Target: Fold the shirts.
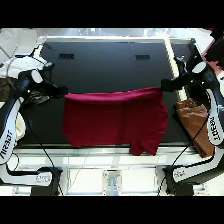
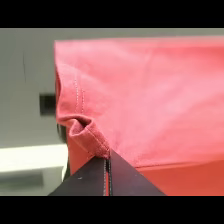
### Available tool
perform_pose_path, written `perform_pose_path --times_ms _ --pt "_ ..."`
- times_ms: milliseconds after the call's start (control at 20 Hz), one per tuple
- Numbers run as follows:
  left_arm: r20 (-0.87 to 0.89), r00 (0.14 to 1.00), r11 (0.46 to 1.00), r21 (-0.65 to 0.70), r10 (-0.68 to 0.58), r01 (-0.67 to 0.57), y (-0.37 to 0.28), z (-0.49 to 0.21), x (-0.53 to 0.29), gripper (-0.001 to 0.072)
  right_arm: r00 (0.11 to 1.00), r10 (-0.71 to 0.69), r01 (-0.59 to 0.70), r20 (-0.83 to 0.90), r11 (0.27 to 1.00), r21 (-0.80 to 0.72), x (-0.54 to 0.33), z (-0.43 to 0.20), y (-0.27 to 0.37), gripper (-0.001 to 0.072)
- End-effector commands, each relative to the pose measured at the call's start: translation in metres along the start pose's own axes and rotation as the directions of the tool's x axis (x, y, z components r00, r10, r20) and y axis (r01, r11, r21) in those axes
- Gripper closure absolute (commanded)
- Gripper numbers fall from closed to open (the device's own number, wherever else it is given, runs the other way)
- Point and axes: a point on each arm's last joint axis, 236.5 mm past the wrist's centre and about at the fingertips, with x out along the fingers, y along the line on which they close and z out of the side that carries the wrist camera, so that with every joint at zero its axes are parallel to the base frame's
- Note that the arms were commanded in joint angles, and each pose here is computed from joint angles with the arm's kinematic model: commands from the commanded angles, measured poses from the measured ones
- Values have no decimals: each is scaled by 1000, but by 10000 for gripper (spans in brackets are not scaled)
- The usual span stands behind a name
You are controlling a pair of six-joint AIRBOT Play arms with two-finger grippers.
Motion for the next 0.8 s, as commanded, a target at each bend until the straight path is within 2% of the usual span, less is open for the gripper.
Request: perform_pose_path --times_ms 0,250,300,350,400,450,650,750 --pt "-166 986 999 17 34 -32 3 -46 19 704 987 19 -15 -157 999 28 28 -53 -5 695" --pt "-155 987 999 13 31 -29 3 -45 23 702 980 11 1 -197 998 59 56 -83 -16 690" --pt "-162 986 1000 13 30 -28 3 -47 22 681 981 8 3 -193 998 58 56 -82 -17 685" --pt "-168 985 999 14 30 -28 3 -48 22 475 982 9 2 -191 998 57 55 -81 -16 557" --pt "-173 984 999 14 31 -29 3 -50 20 111 979 12 -2 -202 999 54 51 -82 -14 324" --pt "-167 985 1000 -1 30 -31 5 -50 15 3 976 8 1 -219 999 40 44 -83 -13 275" --pt "12 999 998 -51 30 -29 7 -30 -52 3 966 -113 110 -235 994 -25 -22 -89 -25 273" --pt "122 992 994 -104 40 -28 8 -34 -89 3 982 -38 52 -184 996 69 -46 -105 -16 248"
